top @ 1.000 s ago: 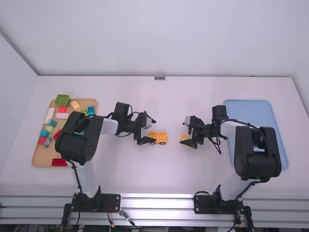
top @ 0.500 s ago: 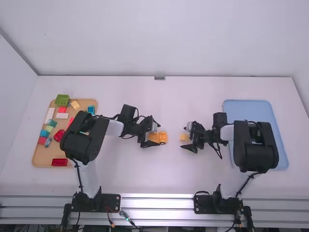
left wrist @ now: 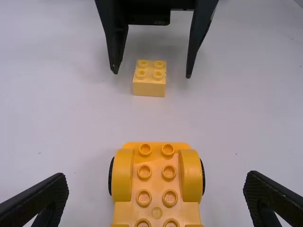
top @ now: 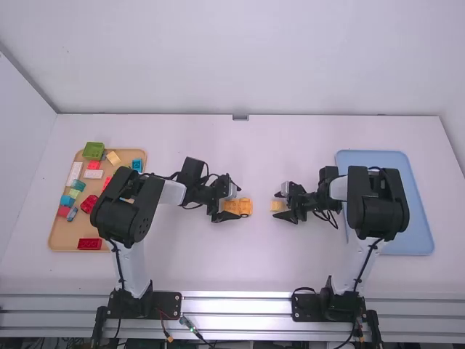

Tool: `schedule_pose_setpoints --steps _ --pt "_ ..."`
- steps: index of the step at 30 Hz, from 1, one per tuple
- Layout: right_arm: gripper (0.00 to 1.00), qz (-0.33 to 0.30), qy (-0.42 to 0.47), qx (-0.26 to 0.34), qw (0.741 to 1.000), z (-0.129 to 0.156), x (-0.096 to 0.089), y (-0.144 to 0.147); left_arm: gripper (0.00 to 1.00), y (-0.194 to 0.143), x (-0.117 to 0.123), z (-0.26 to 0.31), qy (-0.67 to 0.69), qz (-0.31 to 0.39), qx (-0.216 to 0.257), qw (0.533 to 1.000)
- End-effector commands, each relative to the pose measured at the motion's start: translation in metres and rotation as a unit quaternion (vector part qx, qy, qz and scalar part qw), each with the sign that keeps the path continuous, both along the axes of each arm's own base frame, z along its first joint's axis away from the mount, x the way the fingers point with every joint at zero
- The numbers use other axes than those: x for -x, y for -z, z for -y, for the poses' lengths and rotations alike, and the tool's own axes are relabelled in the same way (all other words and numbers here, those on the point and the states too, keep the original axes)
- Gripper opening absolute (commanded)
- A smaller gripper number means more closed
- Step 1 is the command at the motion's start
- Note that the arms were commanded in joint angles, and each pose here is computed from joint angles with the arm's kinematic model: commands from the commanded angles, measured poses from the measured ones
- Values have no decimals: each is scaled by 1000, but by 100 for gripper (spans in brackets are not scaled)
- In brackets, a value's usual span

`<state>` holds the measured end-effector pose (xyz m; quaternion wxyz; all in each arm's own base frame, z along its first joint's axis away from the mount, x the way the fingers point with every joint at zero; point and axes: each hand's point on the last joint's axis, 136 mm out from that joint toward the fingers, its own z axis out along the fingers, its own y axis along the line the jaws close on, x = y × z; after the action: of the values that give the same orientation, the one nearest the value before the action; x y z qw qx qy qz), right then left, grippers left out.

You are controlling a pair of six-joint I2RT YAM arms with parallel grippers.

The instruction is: Assemble lego blocks to make yellow taxi

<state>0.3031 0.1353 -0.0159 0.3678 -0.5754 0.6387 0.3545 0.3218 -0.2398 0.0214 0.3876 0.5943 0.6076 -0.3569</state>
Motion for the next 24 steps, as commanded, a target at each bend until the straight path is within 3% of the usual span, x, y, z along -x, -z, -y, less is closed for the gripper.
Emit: schedule_pose_setpoints --steps 1,9,24 --pt "71 0 -5 -7 1000 -1 0 3 99 -6 -4 2 2 3 8 1000" --pt "55 -4 -4 8 1000 1 1 8 99 -7 -5 3 -3 -3 10 1000" --pt "48 -16 6 18 1000 1 0 12 99 -8 -8 3 -8 -4 13 1000"
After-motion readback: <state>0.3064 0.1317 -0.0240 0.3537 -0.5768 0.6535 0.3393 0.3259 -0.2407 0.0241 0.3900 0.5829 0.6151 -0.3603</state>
